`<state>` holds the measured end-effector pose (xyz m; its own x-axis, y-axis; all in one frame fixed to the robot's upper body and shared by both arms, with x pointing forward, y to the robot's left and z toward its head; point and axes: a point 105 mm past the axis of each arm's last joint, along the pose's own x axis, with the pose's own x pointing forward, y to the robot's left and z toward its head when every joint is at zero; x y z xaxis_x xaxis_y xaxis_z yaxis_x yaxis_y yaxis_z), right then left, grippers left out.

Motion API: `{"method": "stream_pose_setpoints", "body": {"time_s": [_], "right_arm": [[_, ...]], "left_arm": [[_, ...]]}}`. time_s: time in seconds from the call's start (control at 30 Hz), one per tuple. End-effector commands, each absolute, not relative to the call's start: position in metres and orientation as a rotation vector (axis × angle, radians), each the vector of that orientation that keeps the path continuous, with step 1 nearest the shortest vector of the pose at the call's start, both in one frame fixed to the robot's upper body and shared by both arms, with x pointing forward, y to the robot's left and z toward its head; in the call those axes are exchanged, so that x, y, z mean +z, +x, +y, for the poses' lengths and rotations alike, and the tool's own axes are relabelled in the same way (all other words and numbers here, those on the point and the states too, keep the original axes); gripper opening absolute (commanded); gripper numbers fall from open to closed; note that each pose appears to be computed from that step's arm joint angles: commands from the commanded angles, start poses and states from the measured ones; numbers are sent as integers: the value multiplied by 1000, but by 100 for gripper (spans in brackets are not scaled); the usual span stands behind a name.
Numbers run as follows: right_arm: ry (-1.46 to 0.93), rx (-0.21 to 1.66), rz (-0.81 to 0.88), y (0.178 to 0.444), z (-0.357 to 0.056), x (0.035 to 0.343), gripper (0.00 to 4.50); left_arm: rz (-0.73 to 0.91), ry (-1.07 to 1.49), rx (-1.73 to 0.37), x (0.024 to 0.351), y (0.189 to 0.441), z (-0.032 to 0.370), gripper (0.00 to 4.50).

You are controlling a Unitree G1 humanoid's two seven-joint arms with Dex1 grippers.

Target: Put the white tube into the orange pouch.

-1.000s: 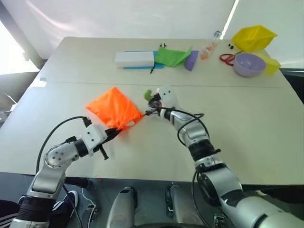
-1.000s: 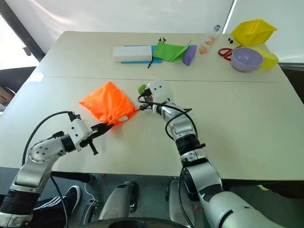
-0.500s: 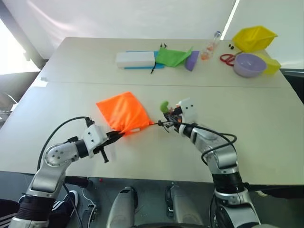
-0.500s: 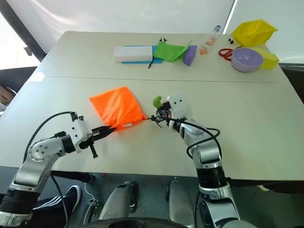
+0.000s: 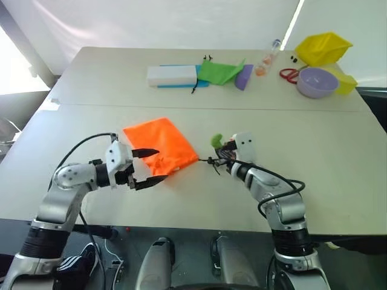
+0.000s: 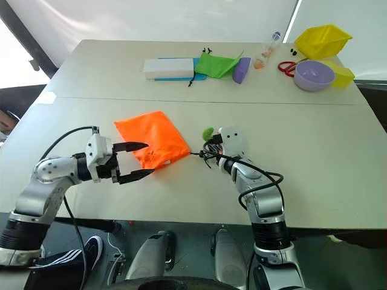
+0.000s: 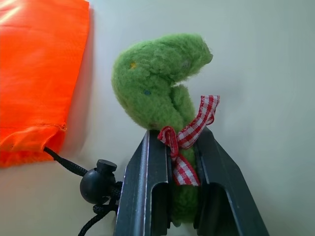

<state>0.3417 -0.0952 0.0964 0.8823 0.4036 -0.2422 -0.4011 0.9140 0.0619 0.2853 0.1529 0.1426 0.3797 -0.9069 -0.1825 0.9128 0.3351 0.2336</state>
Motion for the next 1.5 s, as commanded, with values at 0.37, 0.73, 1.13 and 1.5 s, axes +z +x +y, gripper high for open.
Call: {"method": "stream_pose_setpoints", "body": {"time_s": [0.37,0.73,1.13,1.5], "right_arm": [[-19,407,185,353,-85,101,0],[-26,365,158,356,-85,100,0],[-22,352,140,358,-82,101,0],[-20,355,135,359,-80,102,0]], "left_arm": [[-71,511,-1335,149,349,71,405],[153,440,-1399,124,364,45,405],[243,416,-1411,113,362,38,405],[192,488,-1382,111,369,37,219]]}}
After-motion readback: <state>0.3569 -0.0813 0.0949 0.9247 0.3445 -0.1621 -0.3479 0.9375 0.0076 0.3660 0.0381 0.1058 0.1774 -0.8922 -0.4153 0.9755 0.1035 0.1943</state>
